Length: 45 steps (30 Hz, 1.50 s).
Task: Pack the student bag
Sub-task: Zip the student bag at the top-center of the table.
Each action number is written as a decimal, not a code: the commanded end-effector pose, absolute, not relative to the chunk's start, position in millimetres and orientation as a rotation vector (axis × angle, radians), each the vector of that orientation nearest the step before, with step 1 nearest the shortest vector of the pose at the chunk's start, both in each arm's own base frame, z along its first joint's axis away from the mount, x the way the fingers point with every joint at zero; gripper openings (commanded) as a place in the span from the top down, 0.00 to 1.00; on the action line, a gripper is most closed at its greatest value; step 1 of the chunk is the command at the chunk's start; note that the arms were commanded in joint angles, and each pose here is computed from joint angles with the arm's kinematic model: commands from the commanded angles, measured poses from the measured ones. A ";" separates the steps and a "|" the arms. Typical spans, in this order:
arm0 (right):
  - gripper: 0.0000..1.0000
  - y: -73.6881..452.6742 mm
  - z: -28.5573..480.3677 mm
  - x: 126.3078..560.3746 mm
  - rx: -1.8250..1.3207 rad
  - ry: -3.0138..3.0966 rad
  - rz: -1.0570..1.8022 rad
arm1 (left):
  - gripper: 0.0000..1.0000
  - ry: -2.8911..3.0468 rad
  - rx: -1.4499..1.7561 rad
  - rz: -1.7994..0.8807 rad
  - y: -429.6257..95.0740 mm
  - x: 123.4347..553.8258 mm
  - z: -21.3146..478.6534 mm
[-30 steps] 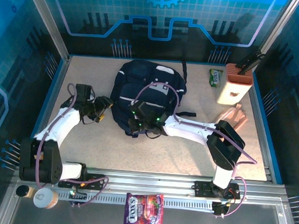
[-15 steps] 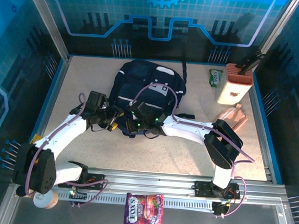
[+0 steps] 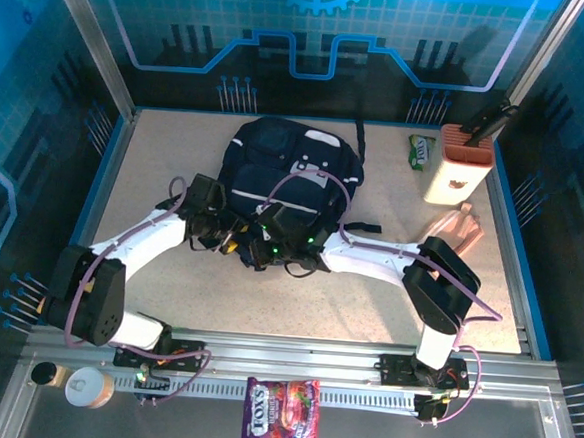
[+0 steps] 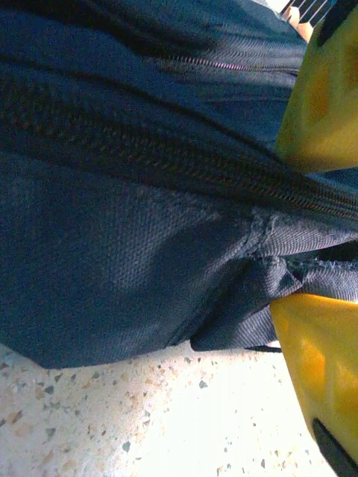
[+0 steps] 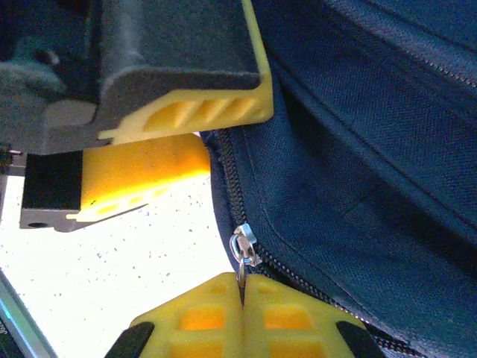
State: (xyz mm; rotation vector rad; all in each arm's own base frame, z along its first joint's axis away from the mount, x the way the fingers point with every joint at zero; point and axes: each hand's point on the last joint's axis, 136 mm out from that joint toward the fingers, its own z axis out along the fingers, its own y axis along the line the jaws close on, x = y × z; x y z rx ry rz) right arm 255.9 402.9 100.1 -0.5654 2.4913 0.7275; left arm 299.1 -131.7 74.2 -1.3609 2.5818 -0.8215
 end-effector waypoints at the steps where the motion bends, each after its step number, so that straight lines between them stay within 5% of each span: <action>1: 1.00 407.2 114.8 232.7 -0.631 2.474 0.786 | 0.60 2.554 -1.331 -0.782 -129.5 313.8 75.2; 7: 1.00 372.6 95.1 235.6 -0.564 2.536 0.596 | 0.85 2.536 -1.309 -0.743 -124.0 317.0 76.8; 14: 1.00 313.2 74.8 239.2 -0.467 2.586 0.373 | 0.99 2.516 -1.243 -0.713 -118.5 322.9 91.1; 23: 1.00 249.2 71.8 261.6 -0.352 2.551 0.172 | 1.00 2.496 -1.174 -0.747 -118.2 328.1 109.6; 33: 1.00 228.7 89.2 290.1 -0.516 2.358 0.273 | 1.00 2.507 -1.117 -0.726 -107.5 326.2 120.9; 45: 0.99 182.8 69.2 359.9 -0.331 2.343 0.195 | 1.00 2.630 -0.863 -0.851 -115.2 313.7 137.7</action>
